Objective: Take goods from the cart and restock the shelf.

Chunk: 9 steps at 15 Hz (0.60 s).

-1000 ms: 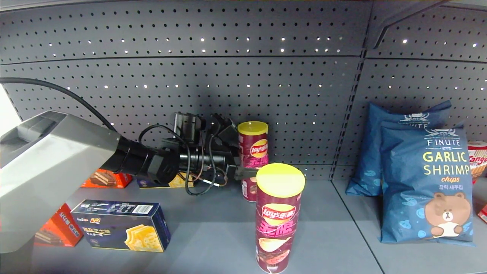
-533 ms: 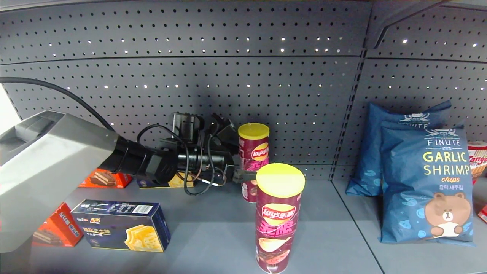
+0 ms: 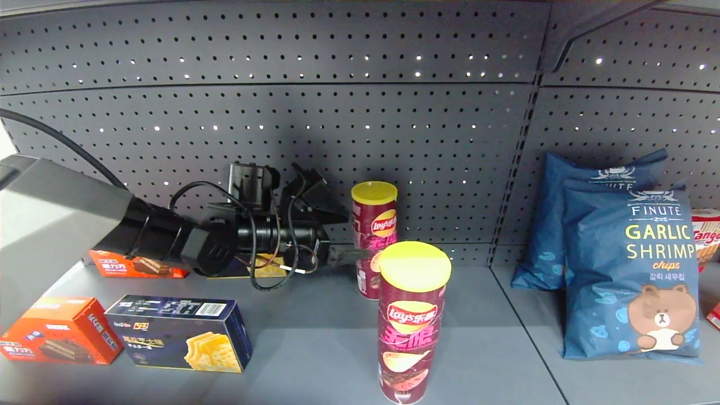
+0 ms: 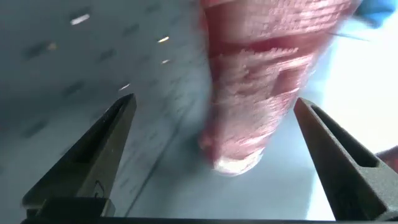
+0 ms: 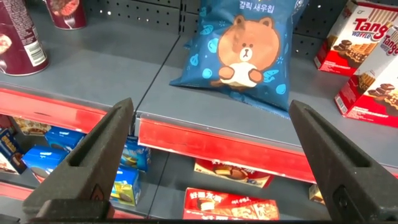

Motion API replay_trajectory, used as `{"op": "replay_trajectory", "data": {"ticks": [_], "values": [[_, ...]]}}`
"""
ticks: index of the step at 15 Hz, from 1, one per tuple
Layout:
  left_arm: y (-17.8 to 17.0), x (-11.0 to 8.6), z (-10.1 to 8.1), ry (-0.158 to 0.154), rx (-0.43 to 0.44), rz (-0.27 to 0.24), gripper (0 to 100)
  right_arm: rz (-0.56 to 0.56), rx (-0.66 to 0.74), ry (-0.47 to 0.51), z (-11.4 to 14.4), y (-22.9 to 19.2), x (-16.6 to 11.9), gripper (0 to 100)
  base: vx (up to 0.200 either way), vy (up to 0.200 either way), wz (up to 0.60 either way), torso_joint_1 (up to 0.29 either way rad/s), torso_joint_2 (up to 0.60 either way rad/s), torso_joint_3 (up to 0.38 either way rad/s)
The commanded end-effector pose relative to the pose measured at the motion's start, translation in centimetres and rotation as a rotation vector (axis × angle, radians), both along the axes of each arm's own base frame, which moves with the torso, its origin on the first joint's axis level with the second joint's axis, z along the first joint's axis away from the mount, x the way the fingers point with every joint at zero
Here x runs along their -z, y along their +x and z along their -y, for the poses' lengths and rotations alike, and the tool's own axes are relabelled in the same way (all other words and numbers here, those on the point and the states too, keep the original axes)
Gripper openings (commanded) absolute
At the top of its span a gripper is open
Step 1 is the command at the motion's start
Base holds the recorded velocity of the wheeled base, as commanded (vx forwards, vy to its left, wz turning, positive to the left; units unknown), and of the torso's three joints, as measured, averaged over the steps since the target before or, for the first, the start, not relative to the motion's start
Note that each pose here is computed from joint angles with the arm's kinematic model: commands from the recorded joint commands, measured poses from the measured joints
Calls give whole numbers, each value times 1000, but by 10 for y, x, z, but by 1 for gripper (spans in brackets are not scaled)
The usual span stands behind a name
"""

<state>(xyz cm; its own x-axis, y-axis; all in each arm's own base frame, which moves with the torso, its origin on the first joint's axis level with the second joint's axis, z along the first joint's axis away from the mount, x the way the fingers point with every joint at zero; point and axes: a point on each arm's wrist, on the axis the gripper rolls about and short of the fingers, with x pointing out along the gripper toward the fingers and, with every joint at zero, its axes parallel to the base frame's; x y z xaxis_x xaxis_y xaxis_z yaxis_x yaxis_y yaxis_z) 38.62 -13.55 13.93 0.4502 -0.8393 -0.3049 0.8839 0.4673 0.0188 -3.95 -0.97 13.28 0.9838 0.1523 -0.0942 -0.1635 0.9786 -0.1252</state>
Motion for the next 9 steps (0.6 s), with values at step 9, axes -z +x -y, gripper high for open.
{"op": "replay_trajectory", "data": {"ticks": [9], "values": [[-19,-8,-4,62,-135,11,100,-2,-1,-1,0,0,0,100,0,0,0,0,0,0]]}}
